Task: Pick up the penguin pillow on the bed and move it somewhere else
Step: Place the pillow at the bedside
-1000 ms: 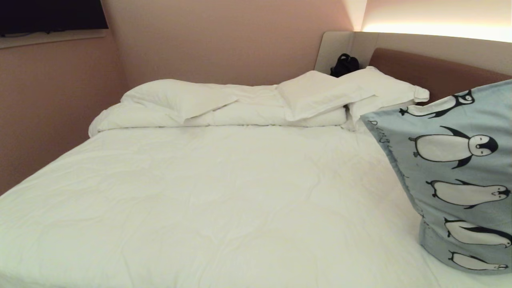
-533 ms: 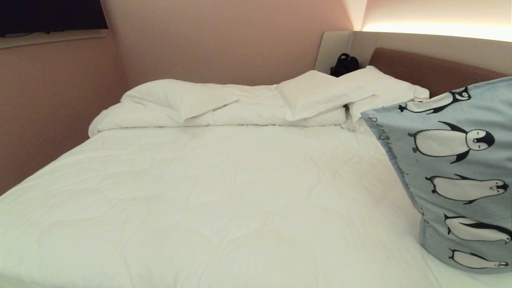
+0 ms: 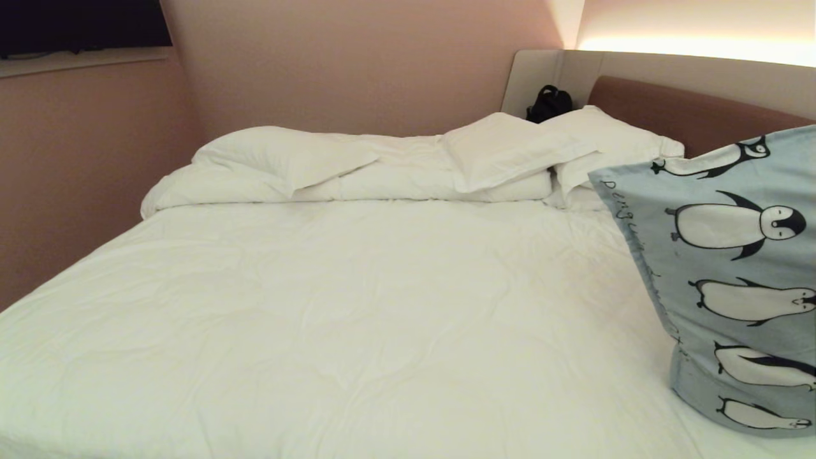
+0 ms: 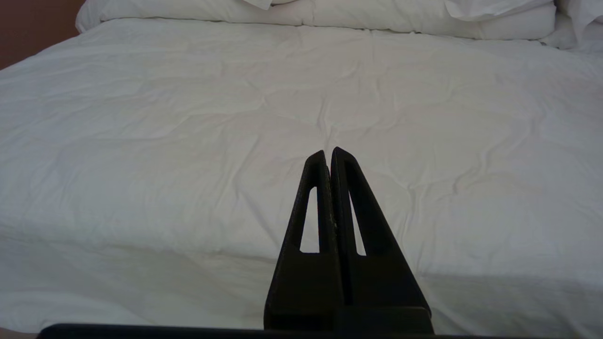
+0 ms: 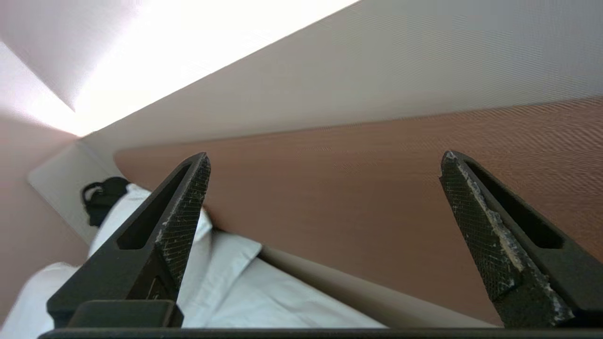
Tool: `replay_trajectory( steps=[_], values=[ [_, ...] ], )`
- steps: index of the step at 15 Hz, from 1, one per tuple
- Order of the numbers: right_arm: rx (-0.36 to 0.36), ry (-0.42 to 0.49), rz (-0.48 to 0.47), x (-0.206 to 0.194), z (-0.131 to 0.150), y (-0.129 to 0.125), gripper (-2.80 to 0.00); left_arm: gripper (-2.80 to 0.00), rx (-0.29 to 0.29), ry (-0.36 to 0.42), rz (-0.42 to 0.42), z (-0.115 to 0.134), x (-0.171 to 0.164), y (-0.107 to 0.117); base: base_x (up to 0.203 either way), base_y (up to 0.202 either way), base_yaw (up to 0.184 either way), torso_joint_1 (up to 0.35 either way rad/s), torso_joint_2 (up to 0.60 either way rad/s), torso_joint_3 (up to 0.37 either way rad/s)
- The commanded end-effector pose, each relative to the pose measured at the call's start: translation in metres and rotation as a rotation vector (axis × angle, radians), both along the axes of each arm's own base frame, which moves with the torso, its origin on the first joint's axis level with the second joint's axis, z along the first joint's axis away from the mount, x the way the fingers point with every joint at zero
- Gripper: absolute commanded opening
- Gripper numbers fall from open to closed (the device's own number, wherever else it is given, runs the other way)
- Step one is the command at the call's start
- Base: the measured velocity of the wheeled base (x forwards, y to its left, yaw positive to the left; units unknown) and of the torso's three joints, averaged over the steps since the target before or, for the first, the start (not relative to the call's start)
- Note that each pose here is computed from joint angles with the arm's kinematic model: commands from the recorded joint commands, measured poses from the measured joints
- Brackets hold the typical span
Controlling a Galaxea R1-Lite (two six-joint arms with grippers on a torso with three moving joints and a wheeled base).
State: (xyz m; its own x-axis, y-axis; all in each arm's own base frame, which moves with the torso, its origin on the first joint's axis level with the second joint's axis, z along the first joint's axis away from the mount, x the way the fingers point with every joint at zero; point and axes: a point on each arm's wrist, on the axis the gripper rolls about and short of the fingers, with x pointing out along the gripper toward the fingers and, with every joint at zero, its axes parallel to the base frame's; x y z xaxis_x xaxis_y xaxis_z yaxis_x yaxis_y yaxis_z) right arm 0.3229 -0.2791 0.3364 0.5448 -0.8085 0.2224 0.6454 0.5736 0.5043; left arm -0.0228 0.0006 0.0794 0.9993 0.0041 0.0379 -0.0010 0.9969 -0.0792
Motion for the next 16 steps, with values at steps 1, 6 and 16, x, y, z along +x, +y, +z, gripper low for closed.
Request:
replay_trajectory(
  steps=[1, 6, 16],
  values=[
    [-0.017, -0.040, -0.032, -0.010, 0.016, 0.008, 0.00, -2.80, 0.000, 0.000, 0.001, 0.000, 0.000, 0.000, 0.000, 0.000, 0.000, 0.000, 0.00, 0.000],
    [-0.068, -0.136, -0.086, -0.022, 0.039, 0.021, 0.00, -2.80, 0.000, -0.002, 0.001, 0.000, 0.000, 0.000, 0.000, 0.000, 0.000, 0.000, 0.00, 0.000],
    [-0.088, -0.186, -0.081, -0.045, 0.064, 0.039, 0.00, -2.80, -0.001, 0.000, 0.001, 0.000, 0.000, 0.000, 0.000, 0.000, 0.000, 0.000, 0.00, 0.000]
  ],
)
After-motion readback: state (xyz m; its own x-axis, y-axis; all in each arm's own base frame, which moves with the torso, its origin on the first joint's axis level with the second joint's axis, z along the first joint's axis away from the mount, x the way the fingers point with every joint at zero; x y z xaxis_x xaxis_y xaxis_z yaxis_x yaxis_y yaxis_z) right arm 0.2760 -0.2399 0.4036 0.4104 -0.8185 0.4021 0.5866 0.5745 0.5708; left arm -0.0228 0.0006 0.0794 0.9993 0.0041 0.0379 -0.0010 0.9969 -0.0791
